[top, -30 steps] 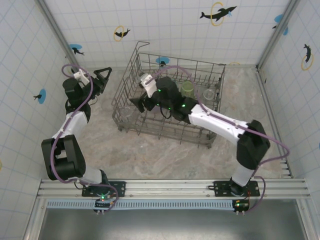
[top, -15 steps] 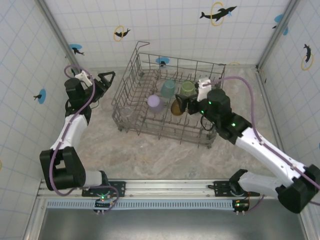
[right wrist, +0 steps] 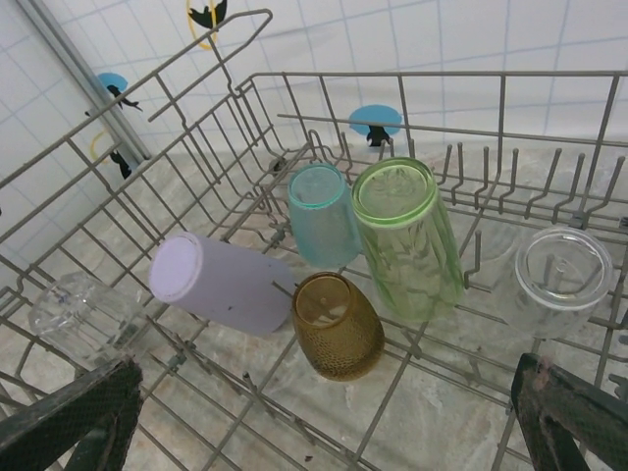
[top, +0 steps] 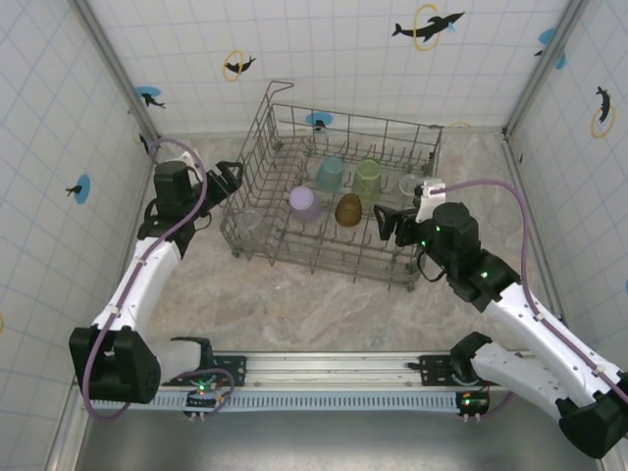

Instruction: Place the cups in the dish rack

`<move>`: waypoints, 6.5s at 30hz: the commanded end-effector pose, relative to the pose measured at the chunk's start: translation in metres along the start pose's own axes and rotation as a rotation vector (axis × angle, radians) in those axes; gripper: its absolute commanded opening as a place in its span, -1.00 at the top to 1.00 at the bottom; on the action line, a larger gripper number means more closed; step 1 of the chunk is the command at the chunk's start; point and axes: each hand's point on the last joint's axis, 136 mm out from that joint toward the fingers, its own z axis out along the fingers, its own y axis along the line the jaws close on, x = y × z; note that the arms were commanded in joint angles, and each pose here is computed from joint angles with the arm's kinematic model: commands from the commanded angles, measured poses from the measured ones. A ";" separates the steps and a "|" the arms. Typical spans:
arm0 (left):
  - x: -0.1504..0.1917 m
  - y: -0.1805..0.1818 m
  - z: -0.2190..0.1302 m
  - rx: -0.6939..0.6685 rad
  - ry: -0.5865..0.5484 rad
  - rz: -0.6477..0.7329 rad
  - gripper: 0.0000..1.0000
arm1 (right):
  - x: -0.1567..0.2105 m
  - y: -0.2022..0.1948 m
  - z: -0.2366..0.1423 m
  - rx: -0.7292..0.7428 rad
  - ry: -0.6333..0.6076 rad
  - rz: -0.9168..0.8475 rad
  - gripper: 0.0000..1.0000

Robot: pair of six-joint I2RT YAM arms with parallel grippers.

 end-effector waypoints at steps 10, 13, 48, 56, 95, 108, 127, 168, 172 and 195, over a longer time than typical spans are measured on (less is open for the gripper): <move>0.049 -0.045 0.020 0.042 0.114 -0.103 -0.95 | 0.020 -0.009 0.002 -0.021 -0.003 0.045 -1.00; 0.063 -0.062 0.026 0.072 0.131 -0.100 -0.95 | 0.024 -0.010 0.002 -0.024 0.001 0.056 -1.00; -0.025 0.047 0.006 -0.403 -0.037 0.091 -0.95 | 0.016 -0.014 -0.008 -0.014 0.002 0.057 -1.00; -0.010 0.072 0.035 -0.427 0.083 0.084 -0.95 | 0.015 -0.015 -0.010 -0.008 -0.002 0.063 -1.00; 0.043 0.173 0.092 -0.682 0.322 0.187 1.00 | 0.012 -0.026 -0.021 0.038 -0.041 0.130 -1.00; 0.040 0.166 0.073 -0.674 0.281 0.189 1.00 | 0.021 -0.037 -0.021 0.098 -0.003 0.185 -1.00; 0.040 0.138 0.079 -0.529 0.275 0.137 1.00 | 0.010 -0.014 0.005 -0.005 0.004 0.272 -1.00; -0.081 -0.055 0.032 0.125 -0.089 0.121 1.00 | -0.060 0.034 0.058 -0.181 -0.011 0.274 -1.00; -0.080 -0.089 0.024 0.310 -0.066 0.076 1.00 | -0.067 0.043 0.055 -0.225 -0.013 0.290 -1.00; -0.062 -0.158 -0.012 0.724 0.137 -0.048 1.00 | -0.083 0.083 0.068 -0.520 0.032 0.351 -1.00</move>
